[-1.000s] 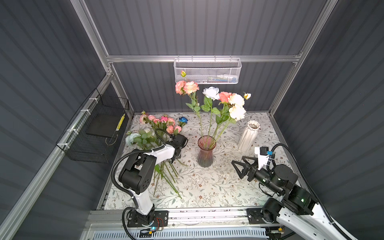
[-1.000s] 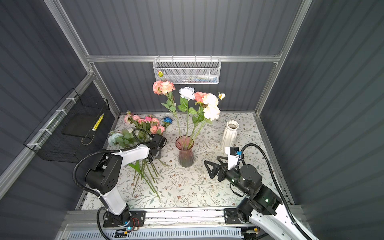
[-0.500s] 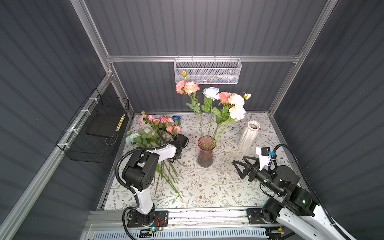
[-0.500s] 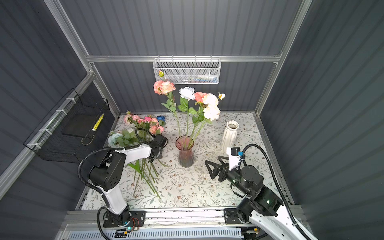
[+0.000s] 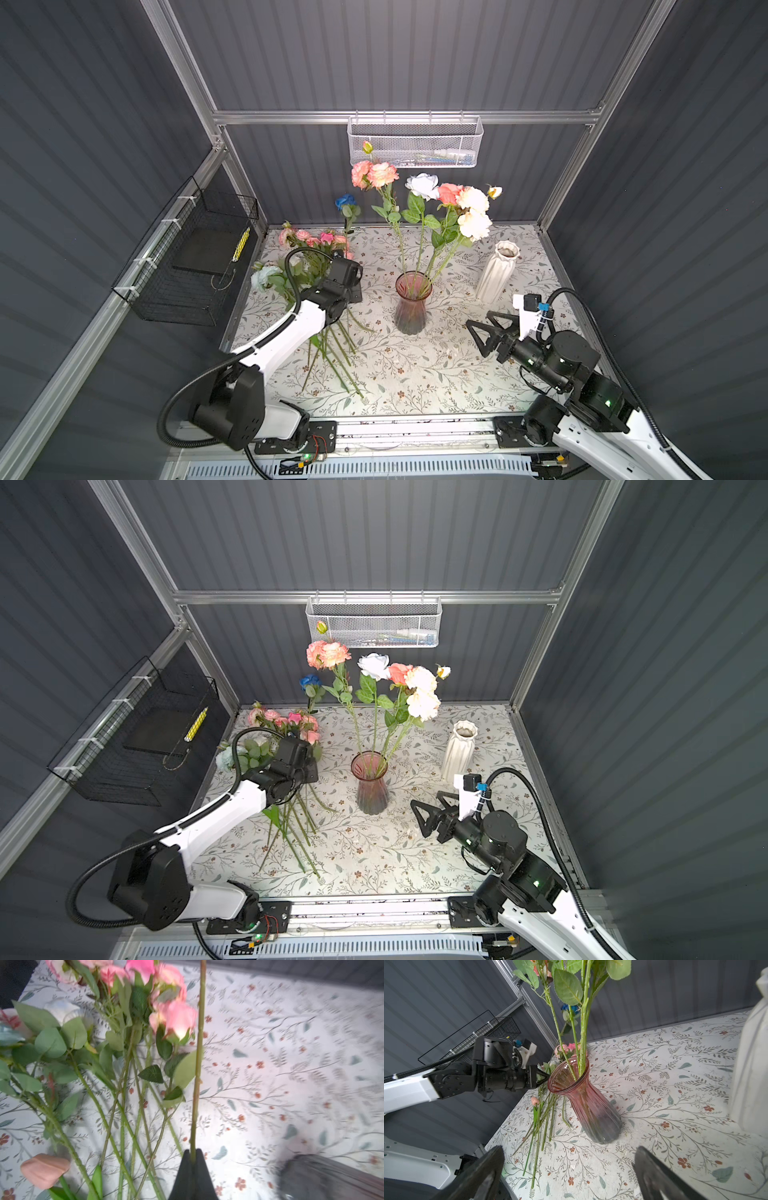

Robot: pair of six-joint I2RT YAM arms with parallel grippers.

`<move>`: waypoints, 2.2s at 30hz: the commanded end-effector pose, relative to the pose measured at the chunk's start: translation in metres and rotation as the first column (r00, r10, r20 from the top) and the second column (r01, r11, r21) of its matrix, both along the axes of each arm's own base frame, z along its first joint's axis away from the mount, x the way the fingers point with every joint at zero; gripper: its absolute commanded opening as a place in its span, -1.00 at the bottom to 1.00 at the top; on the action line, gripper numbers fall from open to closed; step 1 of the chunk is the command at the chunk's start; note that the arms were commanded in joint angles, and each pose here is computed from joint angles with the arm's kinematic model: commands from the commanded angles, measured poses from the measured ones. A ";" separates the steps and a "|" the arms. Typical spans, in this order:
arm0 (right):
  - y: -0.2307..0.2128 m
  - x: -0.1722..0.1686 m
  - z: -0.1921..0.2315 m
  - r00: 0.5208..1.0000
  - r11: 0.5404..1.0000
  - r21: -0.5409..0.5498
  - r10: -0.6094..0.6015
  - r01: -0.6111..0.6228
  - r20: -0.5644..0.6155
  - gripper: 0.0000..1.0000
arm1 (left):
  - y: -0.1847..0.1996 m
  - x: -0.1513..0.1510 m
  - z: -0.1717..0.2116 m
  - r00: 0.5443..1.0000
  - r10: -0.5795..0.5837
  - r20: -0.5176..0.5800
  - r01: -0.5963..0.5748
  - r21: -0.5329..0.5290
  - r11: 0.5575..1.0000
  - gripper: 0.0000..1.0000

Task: Arrange the flowers into the vase
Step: 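Grasp the blue rose stem in the bouquet with left and lift it, then carry the blue rose over the pink vase and lower it in with left, then open the left gripper and move it back down to the bouquet stems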

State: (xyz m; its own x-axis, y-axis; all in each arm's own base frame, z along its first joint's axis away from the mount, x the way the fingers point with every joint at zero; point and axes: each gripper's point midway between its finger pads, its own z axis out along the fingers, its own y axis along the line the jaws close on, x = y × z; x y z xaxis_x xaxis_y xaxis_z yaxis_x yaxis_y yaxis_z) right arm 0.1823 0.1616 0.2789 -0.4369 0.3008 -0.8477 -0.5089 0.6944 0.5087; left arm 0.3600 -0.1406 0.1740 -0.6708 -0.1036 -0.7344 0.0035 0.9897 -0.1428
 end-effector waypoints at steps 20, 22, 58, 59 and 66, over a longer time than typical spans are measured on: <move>-0.006 -0.002 0.025 0.999 0.999 0.028 -0.016 0.015 0.050 0.97 | -0.022 -0.068 0.282 0.748 -0.039 0.662 0.392 -0.393 0.832 -1.00; -0.005 -0.002 0.029 0.998 0.999 0.031 -0.015 0.014 0.057 0.97 | -0.039 -0.069 0.303 0.695 -0.062 0.716 0.456 -0.372 0.809 -1.00; -0.011 -0.008 0.046 0.994 0.999 0.038 -0.011 0.007 0.112 0.97 | -0.168 -0.012 0.195 0.629 -0.216 0.747 0.451 -0.125 0.883 -0.62; -0.011 -0.008 0.046 0.994 0.999 0.036 -0.011 0.007 0.112 0.97 | -0.165 -0.016 0.193 0.636 -0.205 0.744 0.451 -0.143 0.881 -0.48; -0.012 -0.009 0.044 0.993 0.999 0.038 -0.012 0.008 0.117 0.98 | -0.135 -0.047 0.209 0.640 -0.133 0.756 0.475 -0.255 0.842 0.24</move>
